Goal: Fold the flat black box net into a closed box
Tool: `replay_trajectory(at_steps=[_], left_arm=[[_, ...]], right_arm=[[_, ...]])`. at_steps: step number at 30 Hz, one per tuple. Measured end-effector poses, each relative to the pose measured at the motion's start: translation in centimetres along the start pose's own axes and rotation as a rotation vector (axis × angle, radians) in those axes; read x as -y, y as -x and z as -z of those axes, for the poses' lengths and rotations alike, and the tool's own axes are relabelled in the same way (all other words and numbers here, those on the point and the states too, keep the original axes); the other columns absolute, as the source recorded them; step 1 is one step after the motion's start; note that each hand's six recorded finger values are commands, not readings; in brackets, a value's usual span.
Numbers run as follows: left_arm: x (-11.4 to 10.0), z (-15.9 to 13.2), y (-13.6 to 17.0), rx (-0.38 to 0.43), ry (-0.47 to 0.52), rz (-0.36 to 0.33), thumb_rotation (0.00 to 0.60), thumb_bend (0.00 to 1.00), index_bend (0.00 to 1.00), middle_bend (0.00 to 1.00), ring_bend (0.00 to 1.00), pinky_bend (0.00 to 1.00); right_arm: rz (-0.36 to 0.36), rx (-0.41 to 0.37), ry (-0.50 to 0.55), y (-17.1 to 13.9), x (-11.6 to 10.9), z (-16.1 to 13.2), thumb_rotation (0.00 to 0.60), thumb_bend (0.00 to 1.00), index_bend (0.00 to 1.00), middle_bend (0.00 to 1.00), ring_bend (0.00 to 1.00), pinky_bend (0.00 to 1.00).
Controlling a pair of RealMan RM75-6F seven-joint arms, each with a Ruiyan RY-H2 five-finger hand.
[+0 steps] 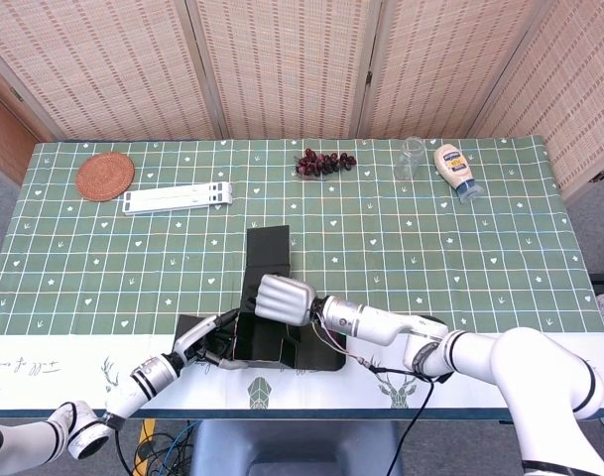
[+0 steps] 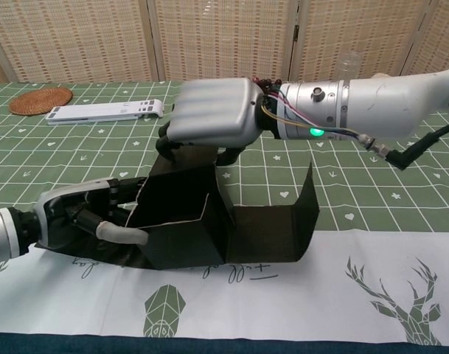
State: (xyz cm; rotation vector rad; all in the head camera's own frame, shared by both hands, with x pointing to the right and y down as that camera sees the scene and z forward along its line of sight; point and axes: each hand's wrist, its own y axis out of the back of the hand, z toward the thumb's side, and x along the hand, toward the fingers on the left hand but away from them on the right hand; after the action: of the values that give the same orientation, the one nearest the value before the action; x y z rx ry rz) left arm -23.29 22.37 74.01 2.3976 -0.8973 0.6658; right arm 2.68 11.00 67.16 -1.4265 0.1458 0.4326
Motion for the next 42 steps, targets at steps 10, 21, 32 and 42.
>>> replay_trajectory(at_steps=[10, 21, 32, 42], left_arm=[[-0.2, -0.5, 0.2, 0.016, 0.012, -0.007, 0.6, 0.14, 0.27, 0.23, 0.69, 0.84], [-0.7, -0.8, 0.8, 0.011, -0.006, -0.015, 0.6, 0.14, 0.27, 0.24, 0.69, 0.84], [-1.2, -1.1, 1.4, -0.001, -0.046, -0.019, 0.6, 0.14, 0.25, 0.24, 0.69, 0.84], [-3.0, -2.3, 2.7, 0.011, -0.022, -0.054, 0.6, 0.14, 0.24, 0.24, 0.68, 0.84]], right_arm=[[0.011, 0.03, 0.029, -0.8, 0.4, -0.7, 0.6, 0.43, 0.21, 0.22, 0.8, 1.0], [0.002, 0.08, 0.13, -2.3, 0.5, -0.7, 0.6, 0.41, 0.0, 0.07, 0.76, 1.0], [0.041, 0.129, 0.248, -3.7, -0.1, -0.3, 0.6, 0.4, 0.0, 0.03, 0.74, 1.0], [0.136, 0.174, 0.422, -6.1, -1.6, 0.9, 0.6, 0.4, 0.0, 0.03, 0.74, 1.0]])
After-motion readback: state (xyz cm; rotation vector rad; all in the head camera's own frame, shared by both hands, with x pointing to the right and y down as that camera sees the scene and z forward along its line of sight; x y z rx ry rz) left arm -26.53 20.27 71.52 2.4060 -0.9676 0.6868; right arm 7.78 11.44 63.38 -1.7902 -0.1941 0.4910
